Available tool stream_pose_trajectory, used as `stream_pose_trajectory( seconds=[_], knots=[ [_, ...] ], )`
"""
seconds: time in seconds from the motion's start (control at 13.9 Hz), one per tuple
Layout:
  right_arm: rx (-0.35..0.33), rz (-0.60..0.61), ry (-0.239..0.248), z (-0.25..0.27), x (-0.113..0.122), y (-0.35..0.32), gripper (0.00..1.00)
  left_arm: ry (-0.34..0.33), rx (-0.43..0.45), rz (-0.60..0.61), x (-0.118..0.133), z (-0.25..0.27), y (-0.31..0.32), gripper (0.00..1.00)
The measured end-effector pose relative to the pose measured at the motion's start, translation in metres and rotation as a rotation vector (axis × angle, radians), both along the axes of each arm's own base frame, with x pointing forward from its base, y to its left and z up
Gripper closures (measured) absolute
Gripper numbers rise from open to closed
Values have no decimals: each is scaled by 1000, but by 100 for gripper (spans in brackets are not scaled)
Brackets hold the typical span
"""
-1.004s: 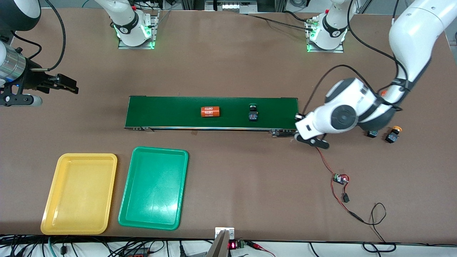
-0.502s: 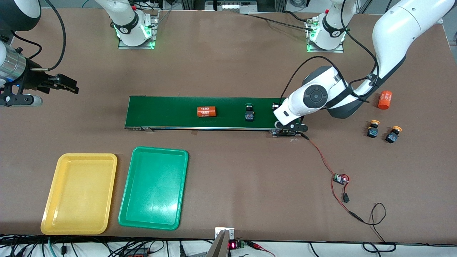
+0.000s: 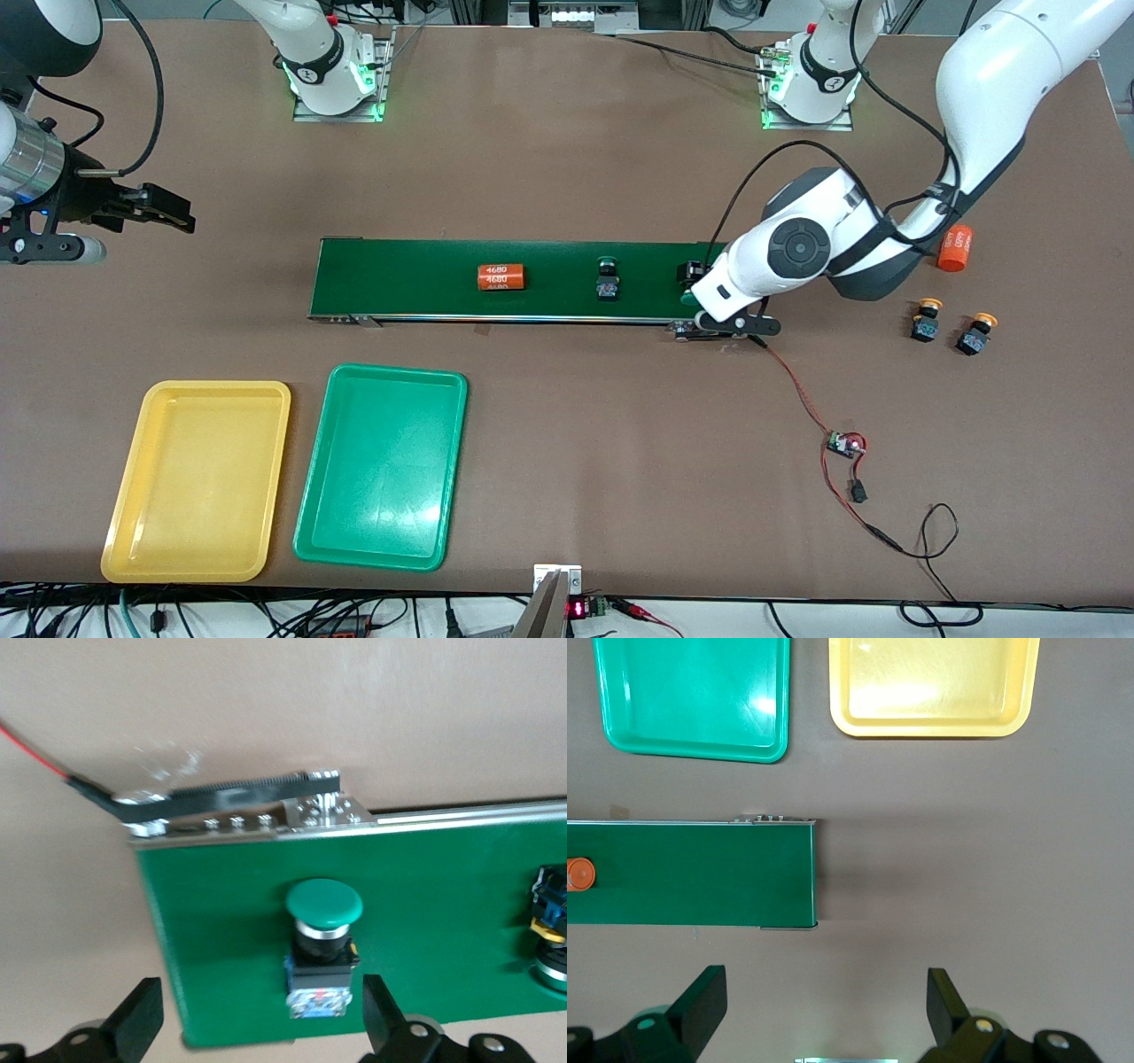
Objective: Sort buttons by color to trays
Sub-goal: 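Carry the green button to the belt and open the left gripper, then reach the left gripper to the second cylinder while the right gripper rises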
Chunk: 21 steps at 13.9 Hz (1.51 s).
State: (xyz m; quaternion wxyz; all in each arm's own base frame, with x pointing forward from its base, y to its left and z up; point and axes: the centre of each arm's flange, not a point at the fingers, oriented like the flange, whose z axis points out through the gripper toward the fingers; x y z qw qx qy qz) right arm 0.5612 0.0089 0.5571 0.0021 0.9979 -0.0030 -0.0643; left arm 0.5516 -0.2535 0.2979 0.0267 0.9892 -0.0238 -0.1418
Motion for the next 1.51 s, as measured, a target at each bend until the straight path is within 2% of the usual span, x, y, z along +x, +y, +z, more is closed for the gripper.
stream_pose_trajectory(
  seconds=[0.36, 0.57, 0.72, 0.86, 1.08, 1.29, 1.51],
  knots=[
    [0, -3, 0, 0, 0, -2, 0, -2, 34, -43, 45, 53, 46, 0],
    [1, 1, 1, 0, 0, -5, 0, -43, 83, -173, 76, 47, 119, 0],
    [4, 15, 5, -1, 0, -9, 0, -38, 135, -269, 89, 27, 178, 0],
    [5, 13, 12, -4, -2, -15, 0, -16, 162, -346, 95, 10, 223, 0],
    [3, 12, 3, -11, -15, -16, 0, -8, 149, -398, 98, 10, 264, 0],
    [-1, 12, -28, -19, -39, -15, 0, 2, 127, -412, 96, 11, 309, 0],
    [6, 10, -84, -30, -63, -12, 0, 4, 110, -413, 93, -6, 348, 0]
  ],
)
